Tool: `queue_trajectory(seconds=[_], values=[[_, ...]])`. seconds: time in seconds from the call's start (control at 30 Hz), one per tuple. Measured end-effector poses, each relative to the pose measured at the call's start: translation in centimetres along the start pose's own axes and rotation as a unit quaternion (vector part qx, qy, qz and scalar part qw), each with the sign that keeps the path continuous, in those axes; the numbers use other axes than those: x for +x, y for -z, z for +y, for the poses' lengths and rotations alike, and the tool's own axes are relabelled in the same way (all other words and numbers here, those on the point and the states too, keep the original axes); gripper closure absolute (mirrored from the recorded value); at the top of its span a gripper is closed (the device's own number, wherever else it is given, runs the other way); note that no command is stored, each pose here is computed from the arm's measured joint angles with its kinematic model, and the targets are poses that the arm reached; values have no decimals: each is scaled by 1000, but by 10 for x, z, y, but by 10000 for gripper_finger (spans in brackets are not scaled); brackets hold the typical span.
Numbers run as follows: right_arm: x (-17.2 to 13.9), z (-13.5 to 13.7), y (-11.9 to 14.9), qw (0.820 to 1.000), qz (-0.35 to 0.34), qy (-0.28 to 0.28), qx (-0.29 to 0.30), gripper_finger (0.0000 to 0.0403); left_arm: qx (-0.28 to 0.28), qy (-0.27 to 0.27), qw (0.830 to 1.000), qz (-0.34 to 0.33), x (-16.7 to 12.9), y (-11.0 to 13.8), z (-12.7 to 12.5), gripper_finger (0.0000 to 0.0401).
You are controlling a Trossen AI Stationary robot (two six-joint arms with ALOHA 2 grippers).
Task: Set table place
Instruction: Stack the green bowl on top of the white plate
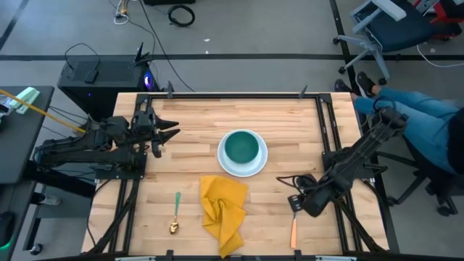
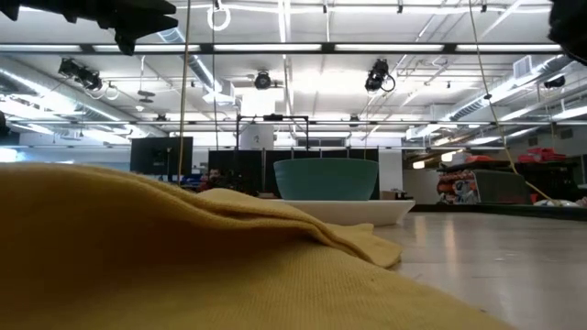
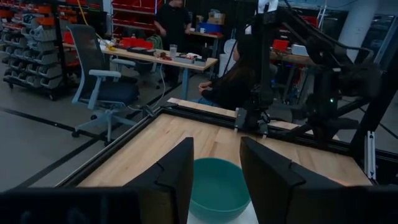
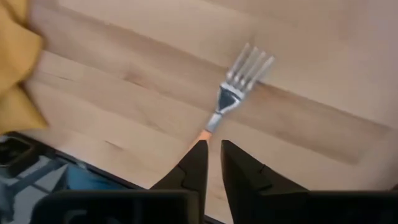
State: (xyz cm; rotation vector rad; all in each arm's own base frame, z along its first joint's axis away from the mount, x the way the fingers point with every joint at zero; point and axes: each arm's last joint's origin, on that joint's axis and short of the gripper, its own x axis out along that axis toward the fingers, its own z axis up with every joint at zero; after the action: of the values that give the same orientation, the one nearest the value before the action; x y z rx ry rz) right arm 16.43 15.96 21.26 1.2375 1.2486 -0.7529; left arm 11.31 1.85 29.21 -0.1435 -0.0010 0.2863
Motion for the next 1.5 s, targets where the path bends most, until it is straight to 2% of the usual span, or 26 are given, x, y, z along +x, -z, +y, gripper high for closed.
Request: queue_trajectory(seconds=[0.3, 0.53, 0.73, 1.03, 1.2, 1.37, 1.5], values=[[22, 2, 22, 1000, 12, 3, 22, 282, 0, 0, 1000, 0, 0, 0, 0, 253], [45, 7, 24, 999, 0, 18, 30, 256, 0, 0, 1000, 0, 0, 0, 0, 249], [69, 11, 22, 998, -13, 47, 36, 252, 0, 0, 1000, 0, 0, 0, 0, 257], [87, 23, 21, 999, 16, 32, 38, 253, 0, 0, 1000, 0, 0, 0, 0, 258], [84, 20, 23, 998, 28, 40, 48, 253, 0, 0, 1000, 0, 0, 0, 0, 250], [69, 22, 22, 999, 4, -1, 45, 253, 0, 0, 1000, 0, 0, 0, 0, 249], [66, 19, 23, 999, 6, 4, 44, 252, 0, 0, 1000, 0, 0, 0, 0, 255]])
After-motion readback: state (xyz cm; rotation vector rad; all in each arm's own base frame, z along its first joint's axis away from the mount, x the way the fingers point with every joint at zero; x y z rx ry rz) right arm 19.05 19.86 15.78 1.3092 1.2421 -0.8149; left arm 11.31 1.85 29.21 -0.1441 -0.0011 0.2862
